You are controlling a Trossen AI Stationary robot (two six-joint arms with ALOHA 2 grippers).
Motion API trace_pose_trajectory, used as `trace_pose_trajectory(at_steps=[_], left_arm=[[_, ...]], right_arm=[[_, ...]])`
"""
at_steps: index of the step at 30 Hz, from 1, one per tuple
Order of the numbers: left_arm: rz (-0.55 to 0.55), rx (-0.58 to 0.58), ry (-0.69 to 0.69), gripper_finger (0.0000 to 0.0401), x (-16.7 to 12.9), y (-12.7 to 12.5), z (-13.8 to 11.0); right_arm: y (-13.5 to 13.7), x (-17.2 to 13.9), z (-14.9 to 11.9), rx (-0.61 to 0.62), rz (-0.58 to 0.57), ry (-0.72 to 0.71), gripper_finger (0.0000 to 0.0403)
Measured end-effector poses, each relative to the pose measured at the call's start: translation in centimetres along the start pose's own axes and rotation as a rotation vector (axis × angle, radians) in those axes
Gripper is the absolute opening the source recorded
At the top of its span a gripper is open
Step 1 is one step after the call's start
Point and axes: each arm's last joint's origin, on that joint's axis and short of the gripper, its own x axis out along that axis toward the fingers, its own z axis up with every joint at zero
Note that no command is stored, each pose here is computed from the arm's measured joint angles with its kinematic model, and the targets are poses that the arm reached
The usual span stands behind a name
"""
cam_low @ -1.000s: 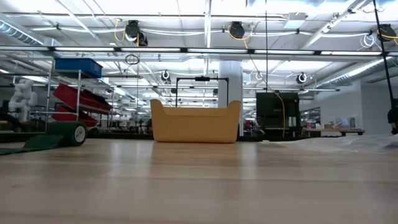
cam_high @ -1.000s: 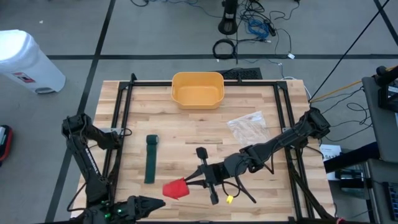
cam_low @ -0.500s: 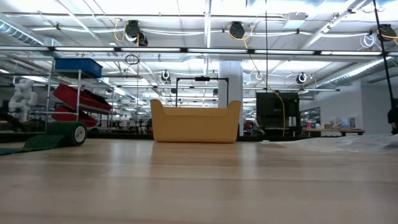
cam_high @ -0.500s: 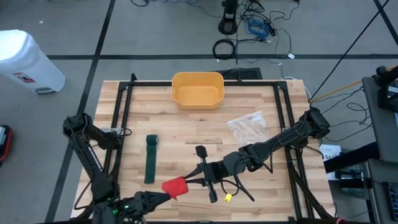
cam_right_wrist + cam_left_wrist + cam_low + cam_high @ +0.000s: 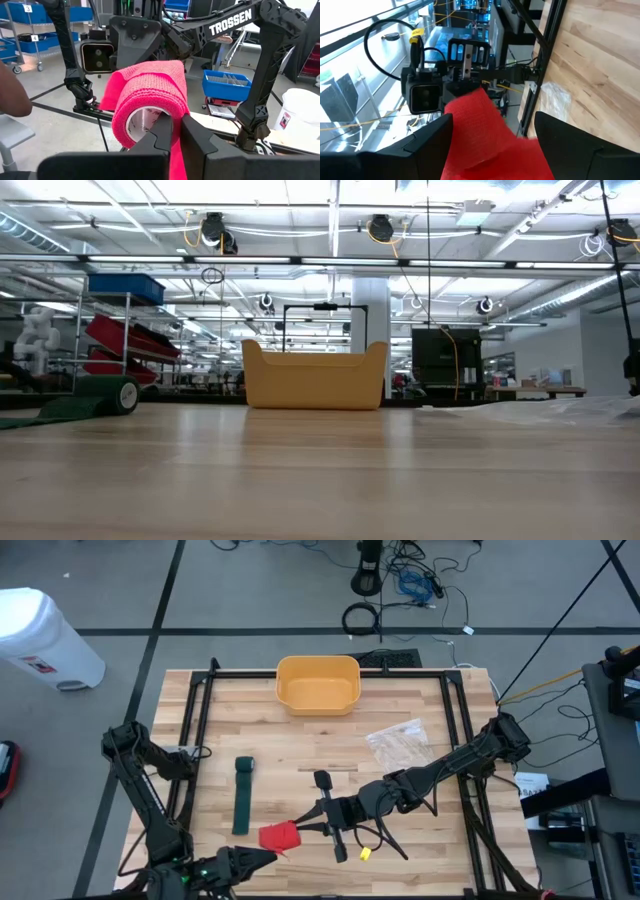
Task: Roll bandage
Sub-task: Roll the red bandage
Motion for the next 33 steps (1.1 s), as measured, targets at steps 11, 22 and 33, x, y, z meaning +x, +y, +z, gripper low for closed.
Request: trace_pose_trajectory(at_steps=[11, 22, 33], left_arm=[[0.001, -0.011, 0.005, 0.0285, 0.4, 0.1, -0.1], [0.002, 0.019, 0.039, 0.0285, 1.5, 0.1, -0.6], [0.004, 0.028, 0.039, 0.0217, 1.5, 0.2, -0.6]], right_arm=[[-0.4, 0.1, 0.1, 0.004, -0.01, -0.011, 0.0016], [-0.4, 0.1, 0.1, 0.002, -0.013, -0.014, 0.0016], [-0.4, 0.1, 0.1, -0.003, -0.011, -0.014, 0.0016]])
